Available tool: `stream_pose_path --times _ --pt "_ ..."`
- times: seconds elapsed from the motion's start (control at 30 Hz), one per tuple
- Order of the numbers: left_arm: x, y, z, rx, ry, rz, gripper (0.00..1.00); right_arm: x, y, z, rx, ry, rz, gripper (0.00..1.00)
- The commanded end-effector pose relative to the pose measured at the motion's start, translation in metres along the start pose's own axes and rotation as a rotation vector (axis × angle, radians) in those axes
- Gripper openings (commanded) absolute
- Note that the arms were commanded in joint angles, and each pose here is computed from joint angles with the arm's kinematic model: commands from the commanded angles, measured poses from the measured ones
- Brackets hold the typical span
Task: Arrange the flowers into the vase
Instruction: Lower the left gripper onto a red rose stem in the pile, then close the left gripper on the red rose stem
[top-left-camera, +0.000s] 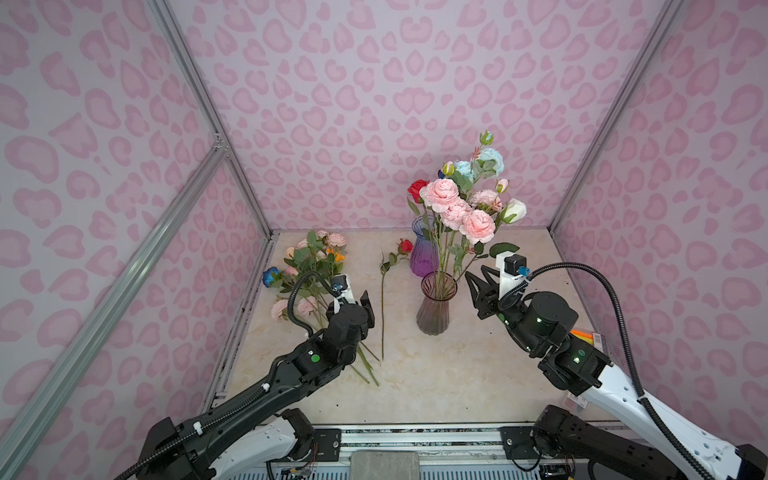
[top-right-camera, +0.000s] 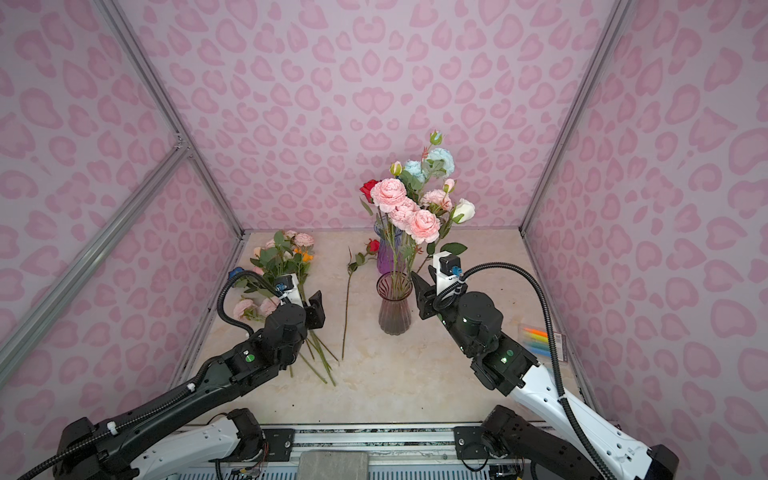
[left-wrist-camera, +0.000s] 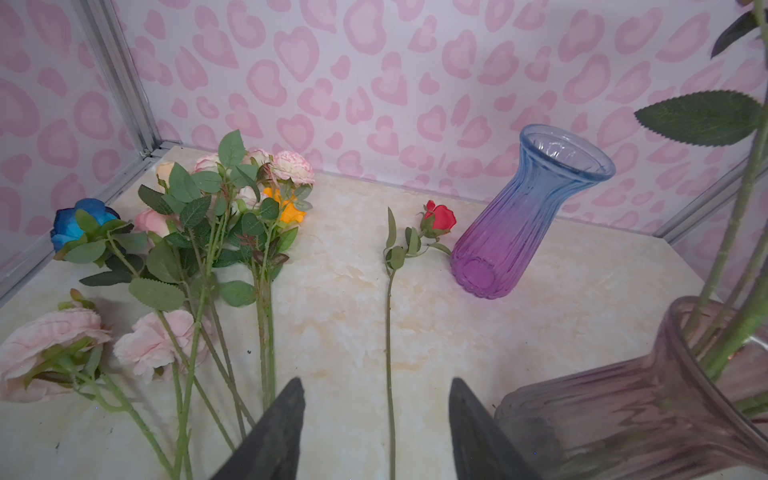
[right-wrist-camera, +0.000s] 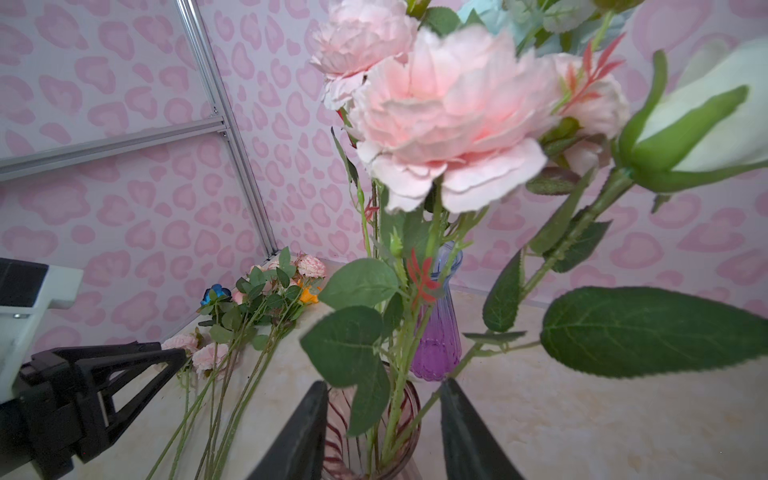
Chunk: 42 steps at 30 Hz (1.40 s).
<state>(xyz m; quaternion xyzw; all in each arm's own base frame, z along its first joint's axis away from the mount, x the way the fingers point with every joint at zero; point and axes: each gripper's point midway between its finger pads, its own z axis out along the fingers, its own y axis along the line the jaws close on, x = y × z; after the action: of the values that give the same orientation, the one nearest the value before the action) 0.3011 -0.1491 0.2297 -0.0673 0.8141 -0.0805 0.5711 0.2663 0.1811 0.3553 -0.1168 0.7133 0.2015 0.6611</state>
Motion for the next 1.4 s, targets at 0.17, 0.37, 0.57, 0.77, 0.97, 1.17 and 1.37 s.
stream_pose_path --times 0.17,0.37,0.57,0.77,0.97,1.17,1.37 --pt "0.033 -0.008 0.039 -0.005 0.207 -0.014 0.57 0.008 -0.032 -0.038 0.120 -0.021 0.022 0.39" --pt "0.057 -0.017 0.085 -0.048 0.349 0.097 0.56 0.024 -0.045 -0.043 0.178 -0.016 0.051 0.35" --pt "0.081 -0.025 0.150 -0.055 0.494 0.122 0.54 0.036 -0.051 -0.044 0.196 -0.023 0.123 0.33" --pt "0.101 -0.019 0.197 -0.094 0.614 0.141 0.51 0.040 -0.052 -0.047 0.187 -0.034 0.180 0.33" --pt "0.126 -0.017 0.225 -0.109 0.689 0.169 0.48 0.044 -0.055 -0.045 0.189 -0.041 0.204 0.32" --pt "0.143 -0.019 0.239 -0.097 0.744 0.176 0.37 0.047 -0.055 -0.042 0.187 -0.031 0.215 0.32" --pt "0.153 -0.017 0.243 -0.089 0.767 0.183 0.21 0.050 -0.058 -0.042 0.199 -0.027 0.222 0.32"
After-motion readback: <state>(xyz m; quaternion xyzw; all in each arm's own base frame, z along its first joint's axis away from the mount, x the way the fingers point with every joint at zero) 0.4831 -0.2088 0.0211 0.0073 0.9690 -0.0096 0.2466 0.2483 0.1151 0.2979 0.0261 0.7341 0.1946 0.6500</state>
